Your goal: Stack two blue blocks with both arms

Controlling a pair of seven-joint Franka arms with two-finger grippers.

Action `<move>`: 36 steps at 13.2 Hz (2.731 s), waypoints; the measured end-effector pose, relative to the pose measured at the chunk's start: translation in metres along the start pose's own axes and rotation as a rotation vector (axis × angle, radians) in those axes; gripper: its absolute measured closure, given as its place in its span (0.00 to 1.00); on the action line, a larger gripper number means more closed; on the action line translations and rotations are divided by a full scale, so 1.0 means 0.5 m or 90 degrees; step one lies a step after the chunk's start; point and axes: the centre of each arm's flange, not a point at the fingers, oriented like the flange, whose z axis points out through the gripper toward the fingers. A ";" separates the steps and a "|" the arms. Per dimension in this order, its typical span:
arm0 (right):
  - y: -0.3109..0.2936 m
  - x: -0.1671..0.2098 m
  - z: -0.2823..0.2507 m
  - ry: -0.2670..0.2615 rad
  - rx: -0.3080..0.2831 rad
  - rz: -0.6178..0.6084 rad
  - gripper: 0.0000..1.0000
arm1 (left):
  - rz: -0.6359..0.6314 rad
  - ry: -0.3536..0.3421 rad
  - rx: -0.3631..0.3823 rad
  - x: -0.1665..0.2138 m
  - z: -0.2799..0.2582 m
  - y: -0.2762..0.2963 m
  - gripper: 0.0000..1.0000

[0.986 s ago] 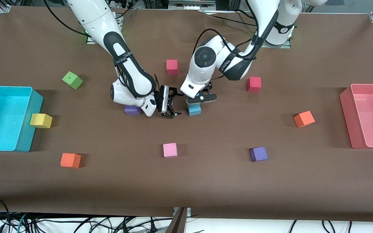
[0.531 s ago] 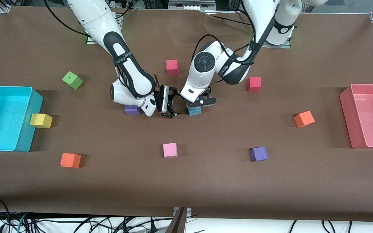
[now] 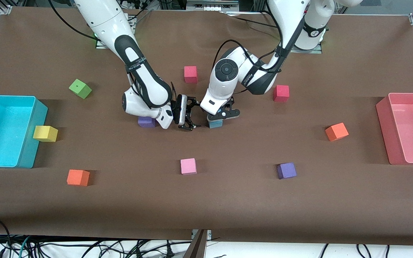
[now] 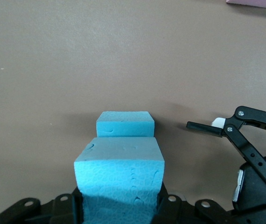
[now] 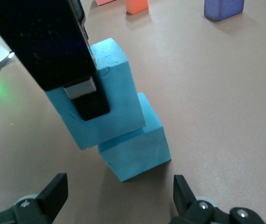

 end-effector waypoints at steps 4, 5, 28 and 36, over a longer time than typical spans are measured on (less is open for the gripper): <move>0.000 0.000 0.000 0.000 0.000 0.000 0.00 | -0.003 0.003 -0.002 0.005 0.011 -0.001 0.46; 0.000 0.000 0.000 0.000 0.000 0.000 0.00 | -0.004 0.004 -0.002 0.007 0.010 -0.001 0.46; -0.026 0.133 -0.593 -0.211 0.116 0.180 0.00 | -0.043 0.012 -0.017 0.228 -0.376 -0.260 0.00; 0.029 0.157 -0.869 -0.497 -0.204 0.674 0.00 | 0.114 -0.024 0.067 0.274 -0.581 -0.552 0.00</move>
